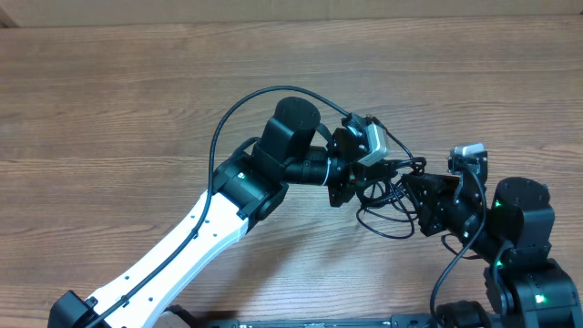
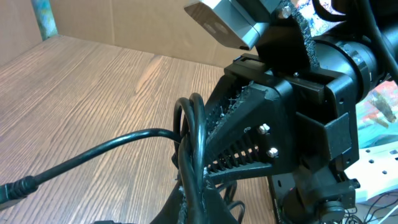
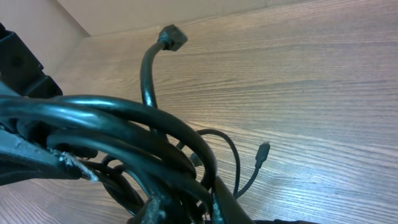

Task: Untangle cables

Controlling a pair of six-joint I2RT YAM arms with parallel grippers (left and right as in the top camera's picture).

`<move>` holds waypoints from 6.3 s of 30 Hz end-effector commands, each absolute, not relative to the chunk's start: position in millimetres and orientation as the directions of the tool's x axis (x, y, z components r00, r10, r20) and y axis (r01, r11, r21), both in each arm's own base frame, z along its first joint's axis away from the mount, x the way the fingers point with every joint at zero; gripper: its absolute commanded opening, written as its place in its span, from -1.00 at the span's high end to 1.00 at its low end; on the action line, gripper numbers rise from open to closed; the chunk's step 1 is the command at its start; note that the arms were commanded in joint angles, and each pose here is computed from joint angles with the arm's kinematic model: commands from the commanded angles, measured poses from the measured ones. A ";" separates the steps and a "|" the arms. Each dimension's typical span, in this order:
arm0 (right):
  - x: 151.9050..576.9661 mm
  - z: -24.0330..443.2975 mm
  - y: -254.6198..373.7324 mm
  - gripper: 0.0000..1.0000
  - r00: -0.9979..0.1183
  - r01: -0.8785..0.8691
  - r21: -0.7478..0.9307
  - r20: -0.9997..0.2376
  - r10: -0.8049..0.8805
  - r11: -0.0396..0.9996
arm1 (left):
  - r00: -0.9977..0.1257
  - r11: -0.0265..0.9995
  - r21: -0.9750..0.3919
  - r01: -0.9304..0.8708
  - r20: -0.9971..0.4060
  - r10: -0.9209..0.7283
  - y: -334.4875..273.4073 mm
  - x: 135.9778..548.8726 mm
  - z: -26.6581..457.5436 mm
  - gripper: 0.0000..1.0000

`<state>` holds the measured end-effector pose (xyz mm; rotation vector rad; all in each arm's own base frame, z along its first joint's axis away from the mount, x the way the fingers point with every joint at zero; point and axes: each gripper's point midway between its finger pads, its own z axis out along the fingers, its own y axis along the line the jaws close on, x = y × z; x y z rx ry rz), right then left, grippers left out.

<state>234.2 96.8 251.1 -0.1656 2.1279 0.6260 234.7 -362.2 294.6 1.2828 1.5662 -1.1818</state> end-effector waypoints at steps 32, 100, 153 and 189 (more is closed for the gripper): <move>233.0 261.2 96.4 0.93 -0.577 -0.349 0.364 -0.809 0.108 0.863 | -0.500 0.516 -0.420 0.746 -0.866 0.018 -340.9 306.1 310.1 0.92; 235.2 265.4 96.9 0.93 -0.574 -0.336 0.390 -0.807 0.142 0.857 | -0.178 0.063 -0.167 0.984 -0.949 0.259 -356.1 232.7 304.0 -1.00; 233.1 278.0 109.6 -0.67 -0.560 -0.401 0.433 -0.813 0.158 0.807 | -0.342 0.260 -0.279 0.924 -0.909 0.238 -333.1 272.1 294.8 0.92; 239.8 263.7 88.0 0.93 -0.570 -0.278 0.386 -0.803 0.172 0.880 | -0.379 0.154 -0.352 0.923 -0.900 0.215 -334.8 256.7 305.2 0.92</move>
